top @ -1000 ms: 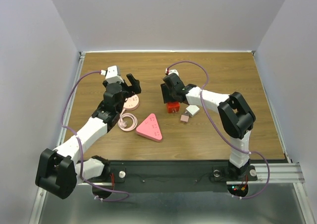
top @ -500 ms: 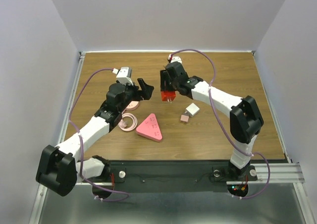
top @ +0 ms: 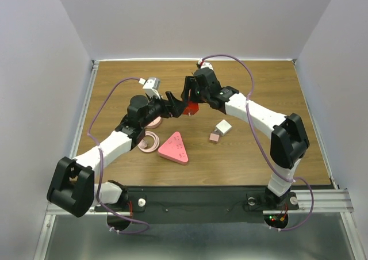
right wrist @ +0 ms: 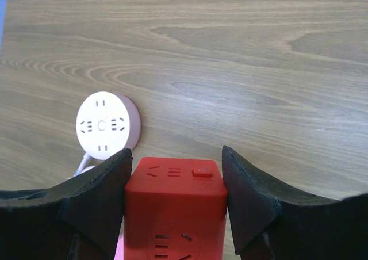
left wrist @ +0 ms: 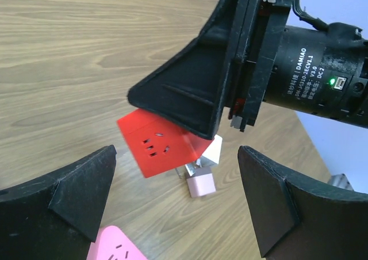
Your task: Insert the plug
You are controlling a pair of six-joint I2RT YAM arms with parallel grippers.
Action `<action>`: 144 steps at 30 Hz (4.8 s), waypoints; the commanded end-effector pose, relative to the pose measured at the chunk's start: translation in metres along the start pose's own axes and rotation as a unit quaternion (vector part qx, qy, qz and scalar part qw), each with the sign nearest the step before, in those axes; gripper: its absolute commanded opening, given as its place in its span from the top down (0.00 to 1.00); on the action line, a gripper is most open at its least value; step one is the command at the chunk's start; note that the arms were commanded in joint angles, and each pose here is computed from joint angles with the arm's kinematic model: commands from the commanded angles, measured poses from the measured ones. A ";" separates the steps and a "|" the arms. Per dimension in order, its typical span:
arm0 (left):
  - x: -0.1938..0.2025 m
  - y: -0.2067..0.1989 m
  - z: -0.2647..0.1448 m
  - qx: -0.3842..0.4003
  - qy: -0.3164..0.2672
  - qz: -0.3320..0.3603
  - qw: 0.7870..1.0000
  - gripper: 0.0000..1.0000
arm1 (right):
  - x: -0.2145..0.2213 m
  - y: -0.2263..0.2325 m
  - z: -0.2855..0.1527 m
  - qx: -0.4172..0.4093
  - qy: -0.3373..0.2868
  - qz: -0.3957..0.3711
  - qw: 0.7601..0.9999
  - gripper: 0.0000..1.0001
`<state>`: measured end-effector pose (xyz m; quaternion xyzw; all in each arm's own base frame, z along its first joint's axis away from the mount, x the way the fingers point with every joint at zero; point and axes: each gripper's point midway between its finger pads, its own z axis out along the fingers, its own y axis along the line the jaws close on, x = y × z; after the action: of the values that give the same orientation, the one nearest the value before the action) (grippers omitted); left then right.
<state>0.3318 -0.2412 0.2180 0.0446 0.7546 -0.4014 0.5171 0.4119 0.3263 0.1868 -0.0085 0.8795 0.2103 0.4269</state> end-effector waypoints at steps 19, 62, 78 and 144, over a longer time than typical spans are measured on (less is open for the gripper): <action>-0.003 -0.026 0.018 0.076 -0.004 -0.028 0.997 0.03 | -0.042 0.044 -0.049 -0.109 -0.062 0.052 0.991 0.99; 0.006 -0.055 -0.006 0.154 -0.062 0.235 0.958 1.00 | -0.036 0.006 -0.098 -0.138 -0.004 -0.011 0.990 0.00; -0.008 -0.045 -0.021 0.066 -0.120 0.300 0.944 1.00 | 0.006 0.023 -0.112 -0.216 0.080 -0.001 0.973 0.01; 0.059 -0.056 0.037 -0.046 -0.163 0.310 0.936 1.00 | 0.028 -0.027 -0.051 -0.066 0.056 0.129 0.988 0.04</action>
<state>0.3049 -0.3182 0.1437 0.2053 0.6765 -0.1827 0.6833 0.3581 0.2689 0.1681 0.0768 0.8910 0.2827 0.3469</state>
